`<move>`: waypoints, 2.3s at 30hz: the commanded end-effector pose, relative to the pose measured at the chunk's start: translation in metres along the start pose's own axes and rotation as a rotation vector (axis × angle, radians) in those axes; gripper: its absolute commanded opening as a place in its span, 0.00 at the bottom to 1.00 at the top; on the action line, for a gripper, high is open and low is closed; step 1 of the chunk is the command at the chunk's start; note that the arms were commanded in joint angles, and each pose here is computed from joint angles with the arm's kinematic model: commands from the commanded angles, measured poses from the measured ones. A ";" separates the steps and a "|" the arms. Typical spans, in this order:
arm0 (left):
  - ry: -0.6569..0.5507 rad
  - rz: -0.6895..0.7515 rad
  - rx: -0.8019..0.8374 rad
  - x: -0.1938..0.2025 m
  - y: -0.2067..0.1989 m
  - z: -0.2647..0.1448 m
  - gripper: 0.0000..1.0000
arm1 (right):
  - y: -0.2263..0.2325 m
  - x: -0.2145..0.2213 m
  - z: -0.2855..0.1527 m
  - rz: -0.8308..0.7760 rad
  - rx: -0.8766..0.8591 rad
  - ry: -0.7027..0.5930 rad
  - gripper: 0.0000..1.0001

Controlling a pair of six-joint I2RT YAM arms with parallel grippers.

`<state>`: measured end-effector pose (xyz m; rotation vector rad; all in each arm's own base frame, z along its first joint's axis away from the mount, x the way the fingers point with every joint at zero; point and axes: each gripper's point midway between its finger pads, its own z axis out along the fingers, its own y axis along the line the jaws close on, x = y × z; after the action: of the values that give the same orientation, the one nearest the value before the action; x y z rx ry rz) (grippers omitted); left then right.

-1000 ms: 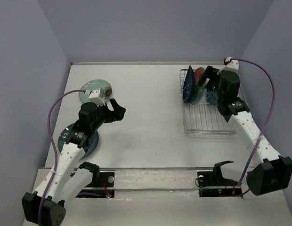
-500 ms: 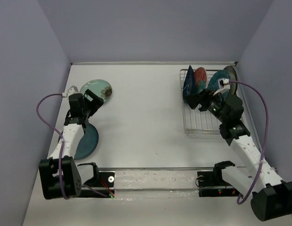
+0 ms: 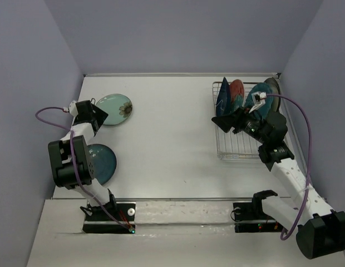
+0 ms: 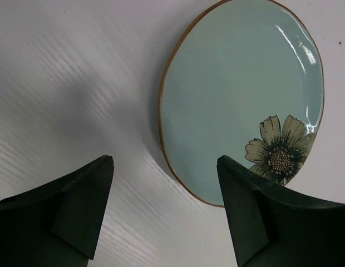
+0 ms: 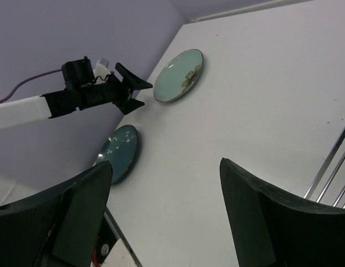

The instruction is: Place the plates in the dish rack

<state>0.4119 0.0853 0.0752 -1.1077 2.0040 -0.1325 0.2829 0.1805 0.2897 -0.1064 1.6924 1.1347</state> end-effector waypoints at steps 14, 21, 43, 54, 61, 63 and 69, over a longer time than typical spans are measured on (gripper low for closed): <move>0.020 -0.128 0.113 -0.002 -0.029 0.060 0.56 | 0.042 -0.018 -0.008 -0.042 -0.155 -0.030 0.82; 0.000 -0.197 0.193 0.000 -0.036 0.061 0.06 | 0.047 -0.023 -0.011 -0.036 -0.156 -0.044 0.81; -0.056 -0.173 0.807 -0.019 -0.131 -0.140 0.06 | 0.065 0.051 0.090 0.039 -0.101 0.233 0.91; 0.082 -0.098 1.064 0.045 -0.146 -0.235 0.06 | 0.037 0.077 0.132 0.071 -0.041 0.311 0.95; 0.166 -0.063 1.196 0.067 -0.144 -0.278 0.06 | 0.026 0.094 0.148 0.100 -0.040 0.350 0.95; 0.194 -0.039 1.231 0.072 -0.143 -0.289 0.06 | 0.023 0.101 0.150 0.110 -0.045 0.369 0.94; 0.253 0.063 1.304 0.086 -0.142 -0.307 0.06 | 0.058 0.097 0.141 0.142 -0.242 0.368 0.29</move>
<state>0.2938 -0.1262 0.2315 -0.4264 1.7142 -1.2110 0.3174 0.3417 0.2042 -0.2525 2.0863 1.3451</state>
